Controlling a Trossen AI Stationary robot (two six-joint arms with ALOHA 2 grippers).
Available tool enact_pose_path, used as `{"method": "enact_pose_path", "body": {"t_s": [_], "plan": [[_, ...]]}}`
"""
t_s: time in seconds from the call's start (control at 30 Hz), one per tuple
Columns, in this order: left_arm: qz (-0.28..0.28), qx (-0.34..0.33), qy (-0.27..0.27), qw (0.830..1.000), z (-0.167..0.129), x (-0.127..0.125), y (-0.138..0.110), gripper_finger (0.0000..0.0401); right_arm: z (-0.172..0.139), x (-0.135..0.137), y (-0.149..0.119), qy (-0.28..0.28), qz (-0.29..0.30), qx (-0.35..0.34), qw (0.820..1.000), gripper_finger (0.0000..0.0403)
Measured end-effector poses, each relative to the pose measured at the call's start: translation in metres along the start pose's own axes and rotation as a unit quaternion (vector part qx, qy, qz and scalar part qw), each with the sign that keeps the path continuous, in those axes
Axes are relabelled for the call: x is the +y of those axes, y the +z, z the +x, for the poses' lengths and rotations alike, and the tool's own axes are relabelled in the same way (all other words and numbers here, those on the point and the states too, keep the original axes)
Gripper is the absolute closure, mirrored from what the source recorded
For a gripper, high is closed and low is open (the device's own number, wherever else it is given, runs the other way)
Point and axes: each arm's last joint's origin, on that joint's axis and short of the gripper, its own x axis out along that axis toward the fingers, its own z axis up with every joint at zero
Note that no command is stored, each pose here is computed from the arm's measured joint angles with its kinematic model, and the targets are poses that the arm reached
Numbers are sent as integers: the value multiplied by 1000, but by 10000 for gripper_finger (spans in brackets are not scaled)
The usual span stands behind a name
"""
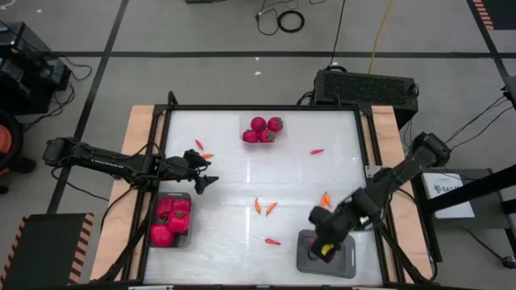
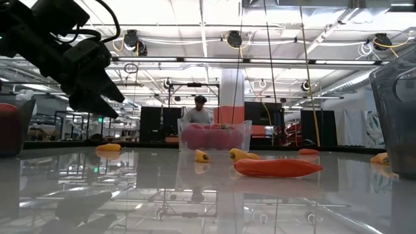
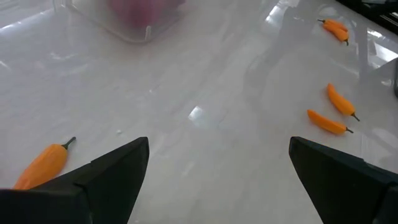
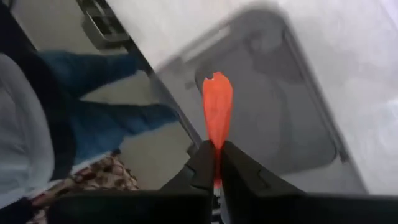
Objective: Sort produce into baskets
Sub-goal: Put the red chili pepper into the right black bin, then put the orange chili pepper into the right black bin
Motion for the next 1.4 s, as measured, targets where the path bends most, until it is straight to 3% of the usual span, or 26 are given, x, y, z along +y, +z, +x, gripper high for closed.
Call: {"method": "enact_pose_path", "body": {"t_s": [0.37,0.67,0.8,0.97,1.07,1.13,1.3,1.4], "plan": [[-26,-54,6,998,1,1,11,11,42,-6,-28,-96,8,36,995,332],[-76,-58,12,995,2,6,14,11,29,-6,-19,-64,32,56,996,288],[-114,-54,10,992,2,6,13,11,11,-10,-7,-49,30,14,998,269],[-161,-33,31,986,1,8,16,11,-9,-16,11,-42,4,-94,995,242],[-163,-32,39,985,-3,5,27,11,-14,-20,29,-65,-45,-156,985,226],[-151,-40,37,987,-6,2,37,11,-13,-21,44,-84,-113,-185,973,218],[-124,-61,36,990,-11,-1,53,11,-2,-17,86,-111,-322,-216,915,211],[-131,-62,36,989,-12,-2,54,11,8,-24,114,-132,-384,-203,891,213]]}}
